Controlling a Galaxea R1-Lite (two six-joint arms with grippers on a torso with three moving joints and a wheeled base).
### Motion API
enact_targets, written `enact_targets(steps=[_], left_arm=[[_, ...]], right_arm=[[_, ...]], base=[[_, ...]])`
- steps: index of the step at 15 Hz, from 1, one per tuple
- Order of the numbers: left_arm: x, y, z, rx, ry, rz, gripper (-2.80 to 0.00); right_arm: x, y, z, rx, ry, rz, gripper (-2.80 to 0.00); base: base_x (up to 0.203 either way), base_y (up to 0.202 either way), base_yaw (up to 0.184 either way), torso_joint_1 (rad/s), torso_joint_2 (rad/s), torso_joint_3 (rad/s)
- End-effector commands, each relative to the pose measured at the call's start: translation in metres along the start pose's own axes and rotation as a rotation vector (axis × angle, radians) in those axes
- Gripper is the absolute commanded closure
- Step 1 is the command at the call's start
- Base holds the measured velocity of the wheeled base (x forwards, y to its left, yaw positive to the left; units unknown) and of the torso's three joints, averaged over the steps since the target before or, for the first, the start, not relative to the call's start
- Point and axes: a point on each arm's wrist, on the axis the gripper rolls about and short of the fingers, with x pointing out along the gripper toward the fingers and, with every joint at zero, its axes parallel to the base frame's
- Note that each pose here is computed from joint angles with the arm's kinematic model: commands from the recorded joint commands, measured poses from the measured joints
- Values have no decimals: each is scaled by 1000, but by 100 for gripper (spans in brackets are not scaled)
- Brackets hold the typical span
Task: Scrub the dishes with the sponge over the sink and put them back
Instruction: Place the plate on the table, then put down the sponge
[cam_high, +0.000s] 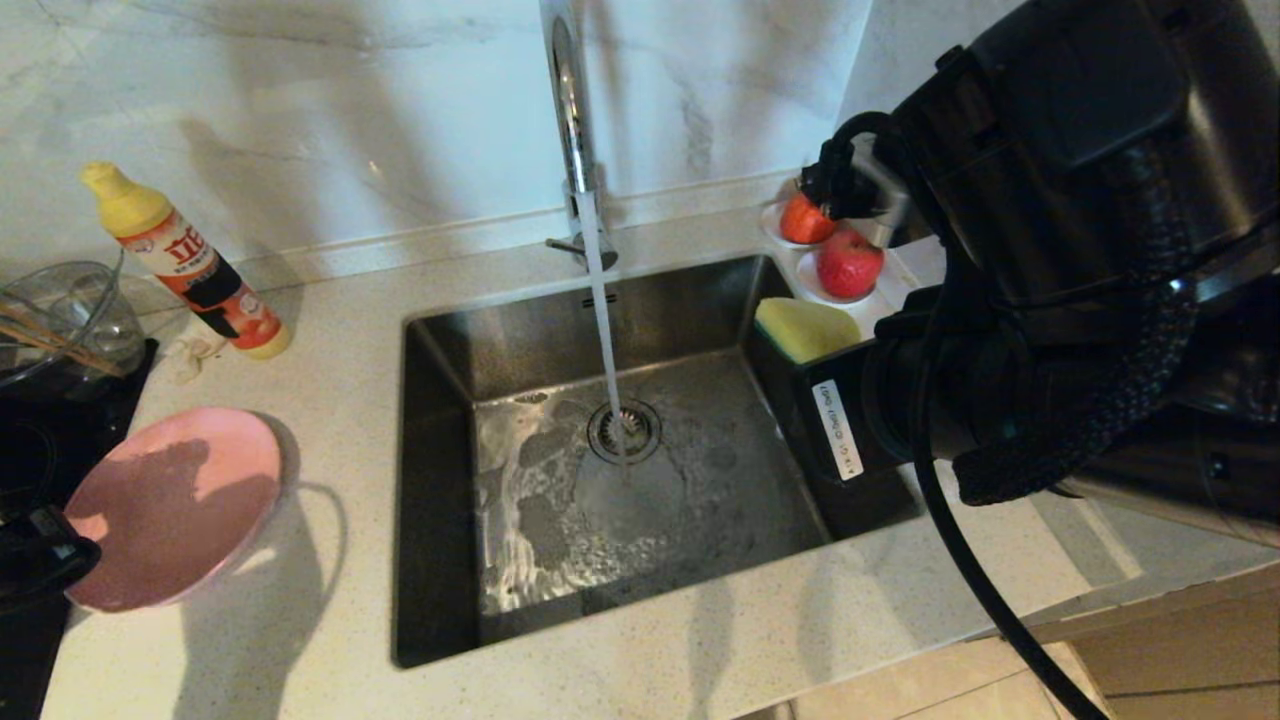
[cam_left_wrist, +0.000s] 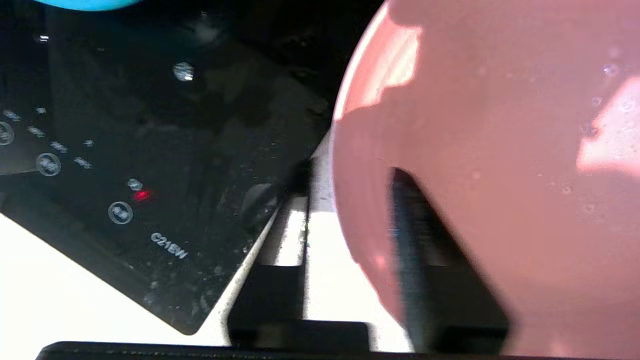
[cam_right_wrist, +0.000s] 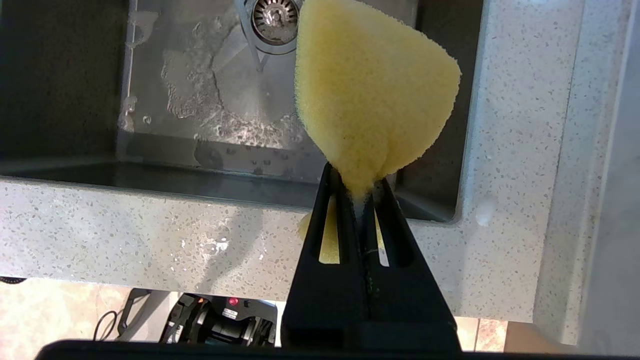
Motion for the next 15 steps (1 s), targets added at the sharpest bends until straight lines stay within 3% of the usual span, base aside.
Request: enact_targets(steps=[1, 6, 9, 10, 12, 14, 15], left_arm=[[-7, -1, 3, -6, -31, -10, -280], [-40, -15, 45, -13, -213, -80, -280], [-57, -56, 61, 60, -241, -210, -280], [-60, -72, 63, 89, -232, -258, 0], [-69, -99, 62, 144, -213, -378, 0], [-80, -114, 59, 189, -215, -460, 0], [-92, -128, 51, 239, -215, -526, 0]], right_arm=[[-2, -2, 1, 4, -3, -3, 0], [-3, -3, -1, 6, -2, -2, 0], [-2, -2, -1, 8, 0, -4, 0], [0, -1, -1, 7, 2, -7, 0], [0, 0, -2, 3, 6, -9, 0], [3, -2, -3, 3, 10, -19, 0], [6, -3, -3, 5, 13, -29, 0]], base=[[0, 0, 0, 0, 0, 0], [0, 0, 0, 0, 0, 0], [0, 0, 0, 0, 0, 0], [0, 0, 0, 0, 0, 0], [0, 0, 0, 0, 0, 0], [0, 0, 0, 0, 0, 0], [0, 0, 0, 0, 0, 0]])
